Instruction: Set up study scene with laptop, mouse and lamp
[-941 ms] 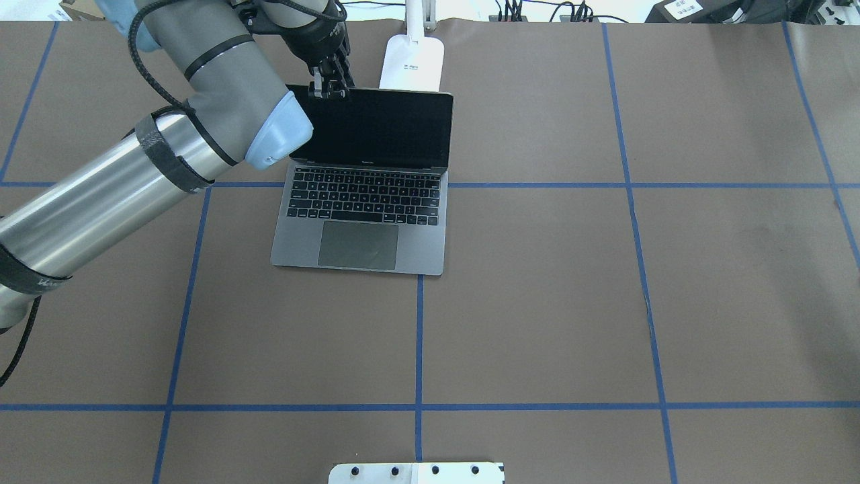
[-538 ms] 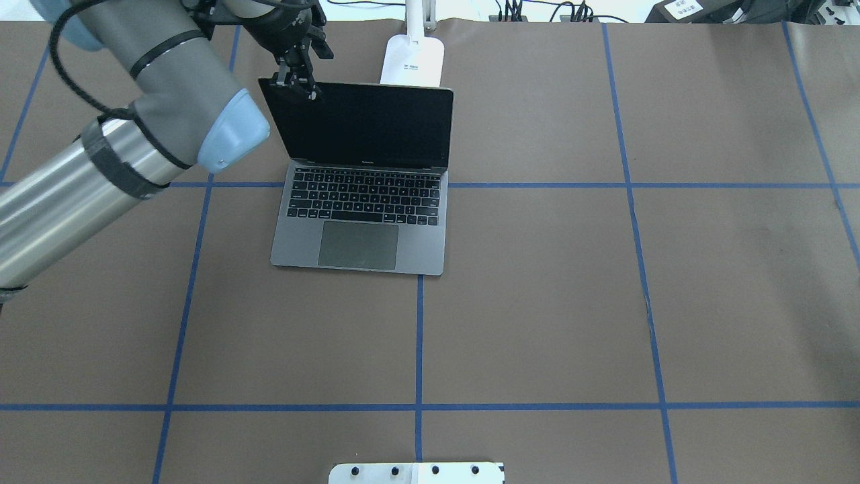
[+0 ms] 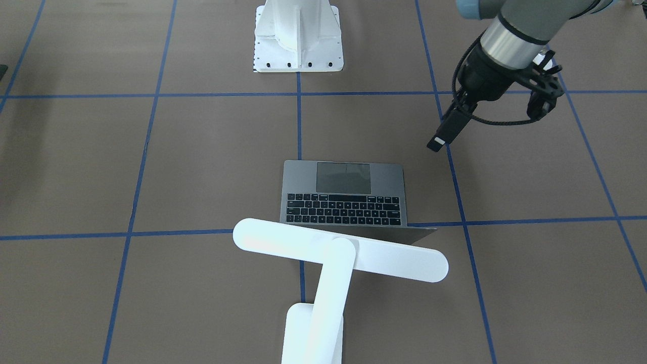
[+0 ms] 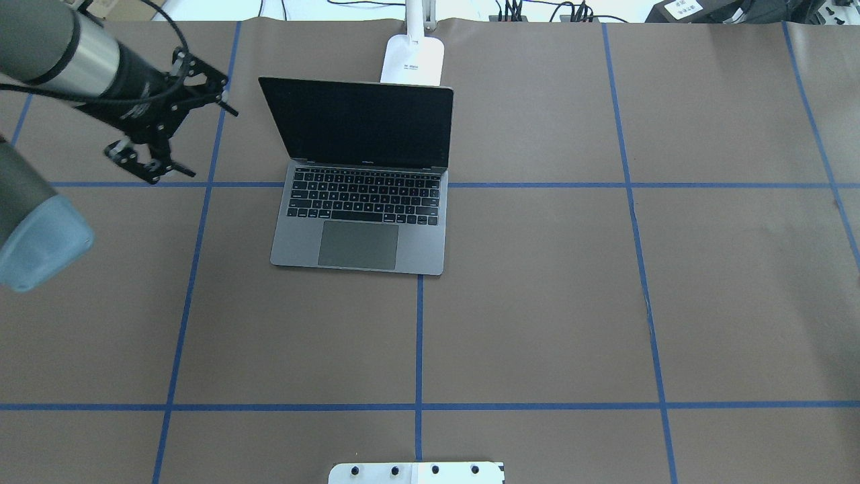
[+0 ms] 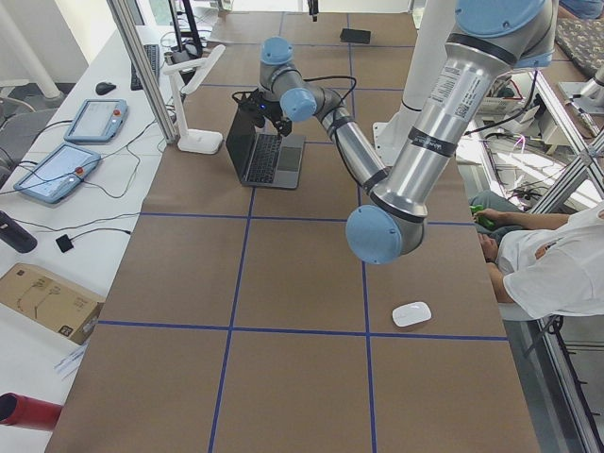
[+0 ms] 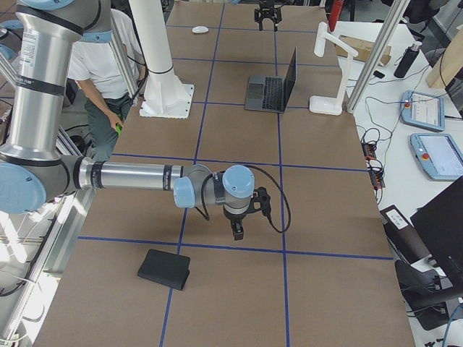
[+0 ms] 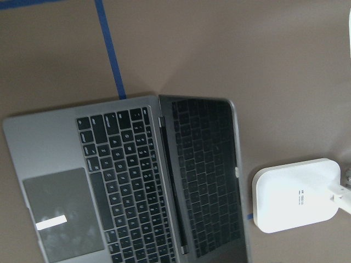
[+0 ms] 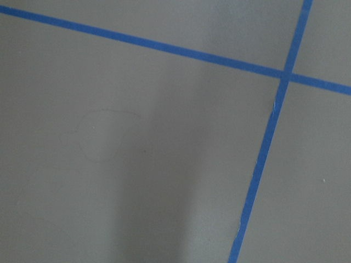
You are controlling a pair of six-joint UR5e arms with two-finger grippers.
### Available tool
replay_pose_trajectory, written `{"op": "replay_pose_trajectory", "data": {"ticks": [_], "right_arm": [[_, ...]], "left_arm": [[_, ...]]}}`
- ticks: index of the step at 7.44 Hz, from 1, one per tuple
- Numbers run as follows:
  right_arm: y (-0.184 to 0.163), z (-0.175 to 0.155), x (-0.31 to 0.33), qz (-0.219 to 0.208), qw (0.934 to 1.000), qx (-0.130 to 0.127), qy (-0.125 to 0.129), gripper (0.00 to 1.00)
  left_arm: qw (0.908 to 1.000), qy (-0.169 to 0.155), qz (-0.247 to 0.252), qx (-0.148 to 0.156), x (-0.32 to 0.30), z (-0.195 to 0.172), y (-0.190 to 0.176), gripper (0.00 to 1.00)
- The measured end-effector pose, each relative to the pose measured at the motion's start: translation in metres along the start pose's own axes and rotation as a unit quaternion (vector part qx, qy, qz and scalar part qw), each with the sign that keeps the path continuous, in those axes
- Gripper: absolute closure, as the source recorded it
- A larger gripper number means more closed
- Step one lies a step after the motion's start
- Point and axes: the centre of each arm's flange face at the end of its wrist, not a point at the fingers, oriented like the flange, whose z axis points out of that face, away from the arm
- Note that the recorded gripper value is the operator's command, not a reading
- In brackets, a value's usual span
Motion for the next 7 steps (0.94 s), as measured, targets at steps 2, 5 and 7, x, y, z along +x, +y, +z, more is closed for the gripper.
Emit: {"op": "replay_pose_trajectory", "data": {"ticks": [2,5,7], "right_arm": [[0.033,0.017,0.036,-0.071,0.9974,-0.016,0.000,0.03],[0.062,0.062,0.086,-0.186,0.9800,-0.063,-0.032,0.04],[0.048,0.072,0.094,-0.237,0.9609,-0.115,-0.087,0.04]], "left_arm": [[0.9856,-0.033,0.165,0.007,-0.083,-0.015,-0.029,0.00],[0.9266,-0.071,0.369,0.010,-0.173,-0.052,-0.088,0.00],[0.9101,-0.072,0.408,0.011,-0.190,-0.067,-0.106,0.00]]}}
